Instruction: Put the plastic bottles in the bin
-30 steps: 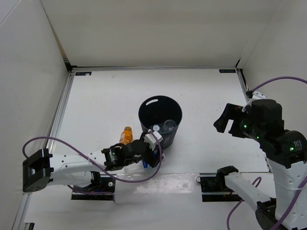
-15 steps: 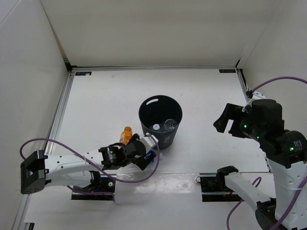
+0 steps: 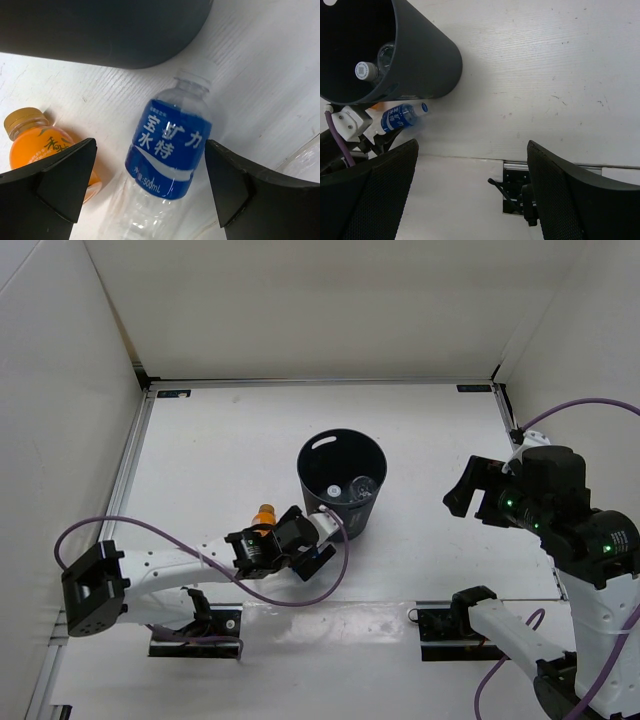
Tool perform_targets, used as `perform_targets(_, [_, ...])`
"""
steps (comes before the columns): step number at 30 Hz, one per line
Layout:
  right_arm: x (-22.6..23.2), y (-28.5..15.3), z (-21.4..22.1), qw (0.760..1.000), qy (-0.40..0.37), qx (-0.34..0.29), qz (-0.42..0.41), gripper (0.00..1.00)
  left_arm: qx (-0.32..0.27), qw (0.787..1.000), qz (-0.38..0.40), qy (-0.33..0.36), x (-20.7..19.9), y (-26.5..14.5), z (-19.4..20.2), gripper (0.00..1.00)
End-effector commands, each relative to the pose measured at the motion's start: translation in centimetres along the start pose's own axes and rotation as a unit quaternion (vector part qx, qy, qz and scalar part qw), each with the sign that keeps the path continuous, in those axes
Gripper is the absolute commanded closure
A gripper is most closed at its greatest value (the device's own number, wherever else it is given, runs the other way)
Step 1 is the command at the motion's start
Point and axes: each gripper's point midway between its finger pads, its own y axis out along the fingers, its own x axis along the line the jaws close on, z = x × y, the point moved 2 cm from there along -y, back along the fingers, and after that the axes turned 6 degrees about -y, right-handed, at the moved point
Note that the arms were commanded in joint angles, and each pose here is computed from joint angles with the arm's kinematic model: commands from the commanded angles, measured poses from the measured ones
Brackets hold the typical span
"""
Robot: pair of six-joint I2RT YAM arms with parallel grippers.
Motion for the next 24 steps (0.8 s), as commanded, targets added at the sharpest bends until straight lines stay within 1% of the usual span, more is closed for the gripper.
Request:
perform_targets(1, [0.2, -0.6, -0.8, 1.000, -0.002, -0.024, -0.006, 0.10, -0.015, 1.000, 0.009, 0.003, 0.1, -1.1, -1.3, 0.00])
perform_targets(5, [0.1, -0.6, -0.7, 1.000, -0.002, -0.024, -0.003, 0.10, -0.008, 1.000, 0.022, -0.012, 0.0, -2.0, -0.9, 0.00])
perform_targets(9, [0.1, -0.6, -0.7, 1.000, -0.001, -0.026, -0.004, 0.10, 0.014, 0.999, 0.027, -0.033, -0.1, -2.1, 1.0, 0.00])
perform_targets(11, [0.2, -0.7, -0.6, 1.000, -0.004, -0.025, -0.006, 0.10, 0.021, 0.999, 0.031, -0.037, -0.3, -2.1, 1.4, 0.00])
perform_targets(16, [0.1, -0.6, -0.5, 1.000, -0.003, -0.023, -0.005, 0.10, 0.075, 0.993, 0.064, -0.064, -1.8, -0.9, 3.5, 0.00])
perform_targets(20, [0.0, -0.7, -0.3, 1.000, 0.000, -0.021, -0.003, 0.10, 0.087, 0.988, 0.091, -0.093, -3.4, -0.2, 3.5, 0.00])
perform_targets(23, [0.0, -0.6, -0.1, 1.000, 0.003, -0.016, -0.002, 0.10, 0.103, 0.982, 0.112, -0.111, -4.6, 0.3, 3.8, 0.00])
perform_targets(24, [0.0, -0.4, 0.0, 1.000, 0.004, -0.012, -0.001, 0.10, 0.117, 0.981, 0.109, -0.112, -4.8, 1.0, 4.4, 0.00])
